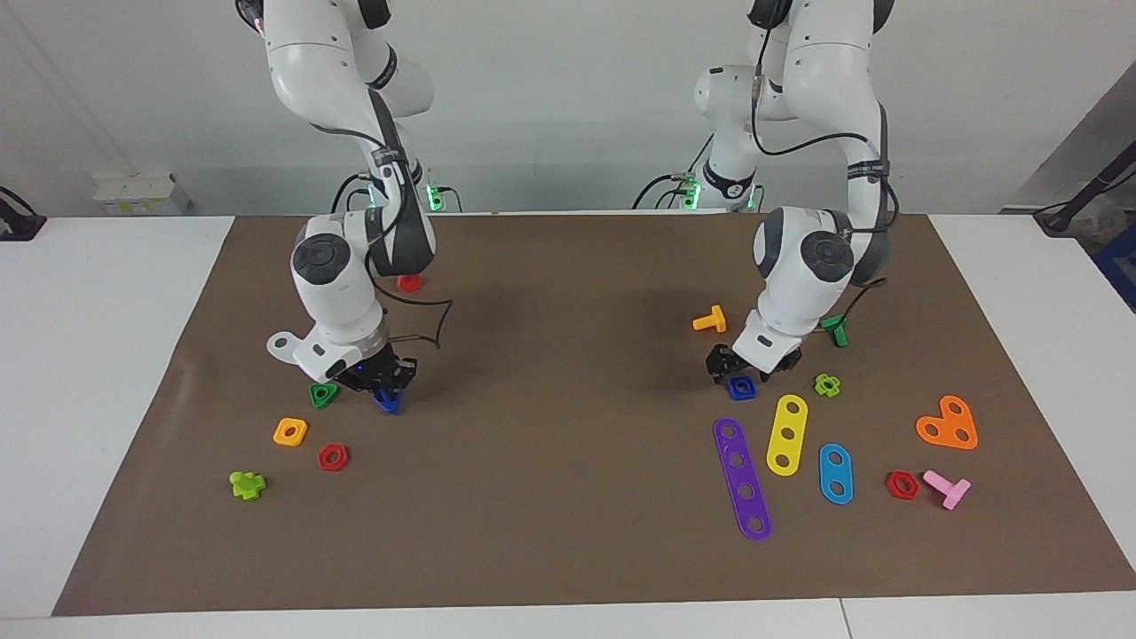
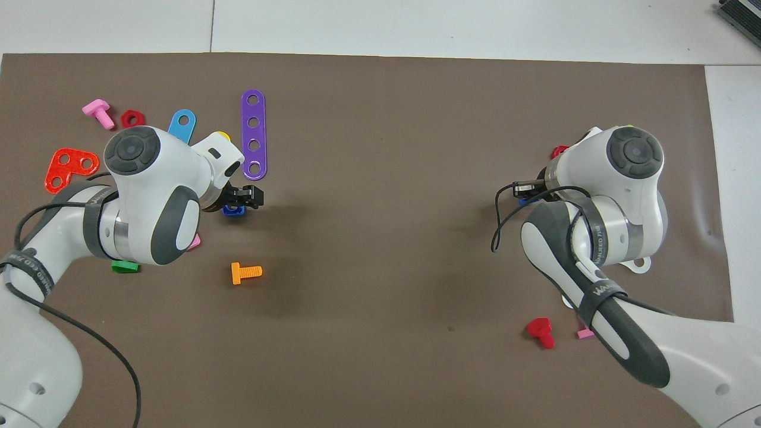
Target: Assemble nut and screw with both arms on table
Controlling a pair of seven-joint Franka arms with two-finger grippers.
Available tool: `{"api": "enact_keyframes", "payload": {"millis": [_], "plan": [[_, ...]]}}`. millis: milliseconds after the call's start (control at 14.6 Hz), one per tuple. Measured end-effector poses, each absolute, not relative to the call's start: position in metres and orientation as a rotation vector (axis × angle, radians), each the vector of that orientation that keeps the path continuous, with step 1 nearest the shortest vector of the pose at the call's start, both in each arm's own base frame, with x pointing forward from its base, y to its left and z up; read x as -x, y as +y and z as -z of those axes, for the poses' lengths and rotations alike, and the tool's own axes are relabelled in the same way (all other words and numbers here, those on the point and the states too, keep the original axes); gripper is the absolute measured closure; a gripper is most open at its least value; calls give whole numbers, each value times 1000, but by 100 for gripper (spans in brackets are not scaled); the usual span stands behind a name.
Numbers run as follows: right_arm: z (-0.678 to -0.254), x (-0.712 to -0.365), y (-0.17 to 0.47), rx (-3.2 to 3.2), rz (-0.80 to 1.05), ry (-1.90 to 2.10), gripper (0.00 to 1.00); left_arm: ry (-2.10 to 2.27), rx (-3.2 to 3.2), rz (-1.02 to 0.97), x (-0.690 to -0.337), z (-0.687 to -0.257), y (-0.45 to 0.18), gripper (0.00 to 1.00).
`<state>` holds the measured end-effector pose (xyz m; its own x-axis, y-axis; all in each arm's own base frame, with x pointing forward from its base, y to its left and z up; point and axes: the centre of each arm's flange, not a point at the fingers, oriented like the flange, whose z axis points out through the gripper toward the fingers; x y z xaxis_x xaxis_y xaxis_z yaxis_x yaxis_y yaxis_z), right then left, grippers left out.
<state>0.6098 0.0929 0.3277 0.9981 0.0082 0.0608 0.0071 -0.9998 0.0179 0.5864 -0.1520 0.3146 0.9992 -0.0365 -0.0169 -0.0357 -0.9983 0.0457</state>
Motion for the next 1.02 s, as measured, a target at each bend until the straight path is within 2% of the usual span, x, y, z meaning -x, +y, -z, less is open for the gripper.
{"api": "enact_keyframes", "payload": {"millis": [410, 683, 752, 888, 1025], "plan": [[-349, -587, 230, -3155, -173, -227, 81, -82, -3125, -4, -589, -303, -144, 15], [-343, -573, 292, -3176, -209, -325, 81, -82, -3122, -11, -591, -291, -145, 23], [-341, -572, 304, -3179, -212, -333, 81, -83, -3123, -10, -591, -291, -145, 30], [-337, -570, 333, -3187, -219, -358, 81, -87, -3127, -20, -591, -294, -143, 53], [-330, -569, 360, -3178, -238, -382, 81, -100, -3132, -21, -591, -294, -145, 54]]}}
